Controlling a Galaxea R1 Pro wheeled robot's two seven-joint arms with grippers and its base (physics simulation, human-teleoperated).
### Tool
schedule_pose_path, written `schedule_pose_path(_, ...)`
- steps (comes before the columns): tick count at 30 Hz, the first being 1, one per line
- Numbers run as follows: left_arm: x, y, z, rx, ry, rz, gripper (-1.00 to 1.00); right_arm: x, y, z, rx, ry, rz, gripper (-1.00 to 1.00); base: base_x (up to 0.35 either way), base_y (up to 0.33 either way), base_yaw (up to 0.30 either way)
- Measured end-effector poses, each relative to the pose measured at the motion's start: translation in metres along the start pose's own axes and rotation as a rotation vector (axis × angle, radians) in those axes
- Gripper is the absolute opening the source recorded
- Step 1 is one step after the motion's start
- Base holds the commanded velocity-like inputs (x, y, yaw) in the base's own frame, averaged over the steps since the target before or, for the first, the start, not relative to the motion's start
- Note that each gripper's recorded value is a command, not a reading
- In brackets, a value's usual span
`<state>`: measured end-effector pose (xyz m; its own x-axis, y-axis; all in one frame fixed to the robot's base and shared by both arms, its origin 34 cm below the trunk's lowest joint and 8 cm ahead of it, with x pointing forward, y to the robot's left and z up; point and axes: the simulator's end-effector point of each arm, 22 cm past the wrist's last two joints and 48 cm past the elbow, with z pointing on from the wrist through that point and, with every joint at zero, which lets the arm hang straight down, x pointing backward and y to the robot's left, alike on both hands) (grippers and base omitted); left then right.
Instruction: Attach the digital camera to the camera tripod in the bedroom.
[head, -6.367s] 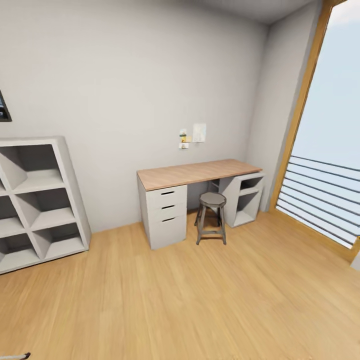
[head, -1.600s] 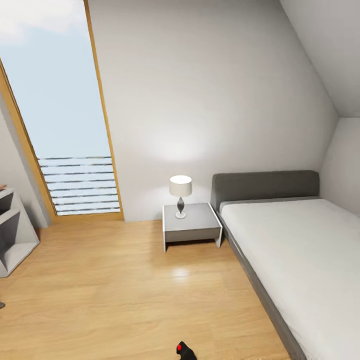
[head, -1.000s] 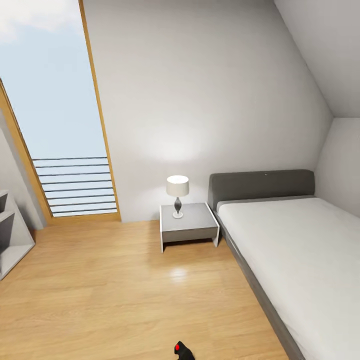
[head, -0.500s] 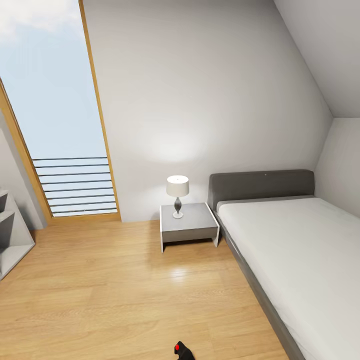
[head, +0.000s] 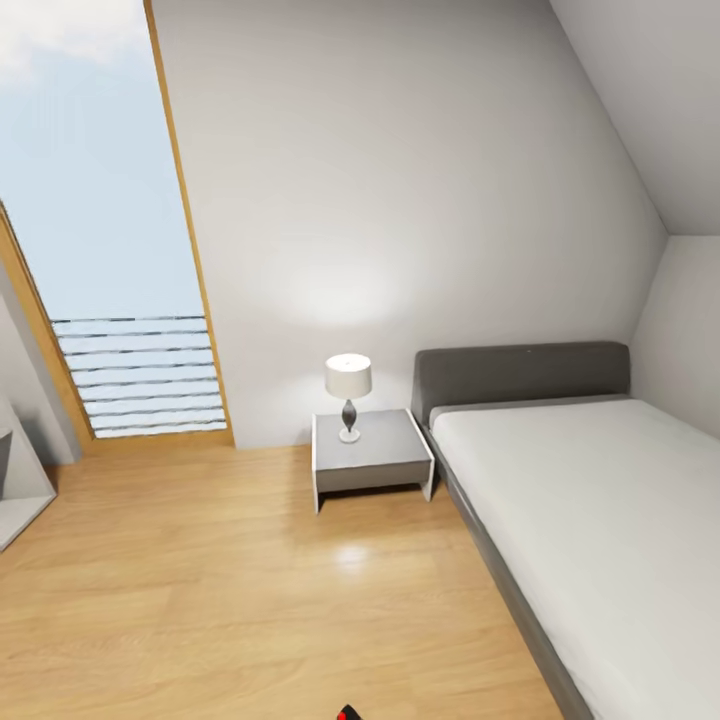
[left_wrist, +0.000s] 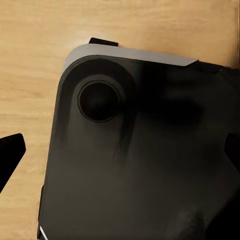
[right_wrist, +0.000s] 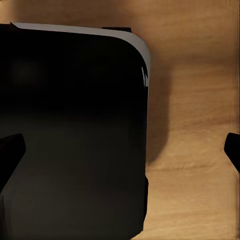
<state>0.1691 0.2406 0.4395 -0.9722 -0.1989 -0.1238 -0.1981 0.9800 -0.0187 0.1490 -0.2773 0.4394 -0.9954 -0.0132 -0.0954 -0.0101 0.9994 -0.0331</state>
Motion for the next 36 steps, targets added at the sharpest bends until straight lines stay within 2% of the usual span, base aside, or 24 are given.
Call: schedule_pose_path(36, 0.0003, 0.0001, 0.0, 0.0, 0.0, 0.0, 1.0, 0.0, -0.0001, 0.0, 0.0, 0.0, 0.002, 1.0, 0.233, -0.17, 0.0)
